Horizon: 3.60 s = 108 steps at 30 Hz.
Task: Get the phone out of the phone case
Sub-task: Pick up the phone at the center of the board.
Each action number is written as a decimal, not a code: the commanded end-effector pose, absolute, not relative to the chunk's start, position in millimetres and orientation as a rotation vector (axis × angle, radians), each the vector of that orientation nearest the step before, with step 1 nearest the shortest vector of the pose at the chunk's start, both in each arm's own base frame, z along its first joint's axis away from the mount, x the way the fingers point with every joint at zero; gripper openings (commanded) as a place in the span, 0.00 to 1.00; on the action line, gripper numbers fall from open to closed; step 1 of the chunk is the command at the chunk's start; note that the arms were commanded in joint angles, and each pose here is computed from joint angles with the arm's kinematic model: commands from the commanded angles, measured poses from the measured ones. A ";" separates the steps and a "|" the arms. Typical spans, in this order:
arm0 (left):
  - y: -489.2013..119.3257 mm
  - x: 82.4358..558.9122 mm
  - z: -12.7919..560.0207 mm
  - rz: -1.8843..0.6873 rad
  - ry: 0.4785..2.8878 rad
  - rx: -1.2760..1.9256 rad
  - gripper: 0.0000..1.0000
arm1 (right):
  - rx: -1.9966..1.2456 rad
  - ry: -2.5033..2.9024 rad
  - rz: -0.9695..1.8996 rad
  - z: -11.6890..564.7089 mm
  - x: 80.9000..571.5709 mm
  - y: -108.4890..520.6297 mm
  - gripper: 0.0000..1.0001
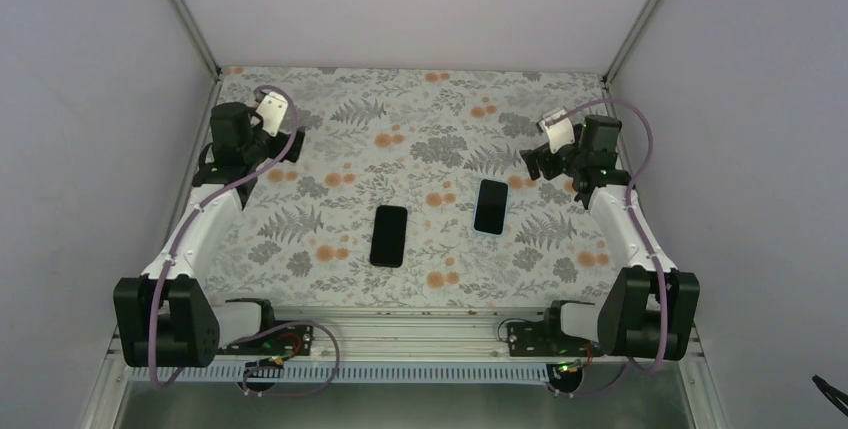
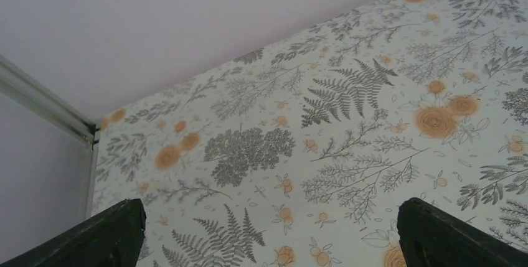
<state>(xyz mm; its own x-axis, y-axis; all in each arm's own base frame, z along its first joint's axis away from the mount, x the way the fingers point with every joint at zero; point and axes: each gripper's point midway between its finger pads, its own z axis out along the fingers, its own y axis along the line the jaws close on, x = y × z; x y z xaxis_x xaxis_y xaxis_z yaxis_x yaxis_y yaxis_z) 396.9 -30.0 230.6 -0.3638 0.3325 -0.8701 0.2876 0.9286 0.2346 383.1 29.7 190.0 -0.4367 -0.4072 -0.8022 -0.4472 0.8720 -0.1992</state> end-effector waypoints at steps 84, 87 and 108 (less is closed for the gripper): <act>5.9 387.3 190.8 0.242 2.070 0.378 1.00 | -2.213 1.815 0.304 46.9 349.5 158.4 1.00; 5.5 388.2 189.2 0.239 2.074 0.380 1.00 | -2.213 1.829 0.369 46.1 348.3 161.7 1.00; 3.7 387.9 180.9 0.229 2.083 0.394 1.00 | -2.307 1.897 0.245 3.7 354.6 142.1 1.00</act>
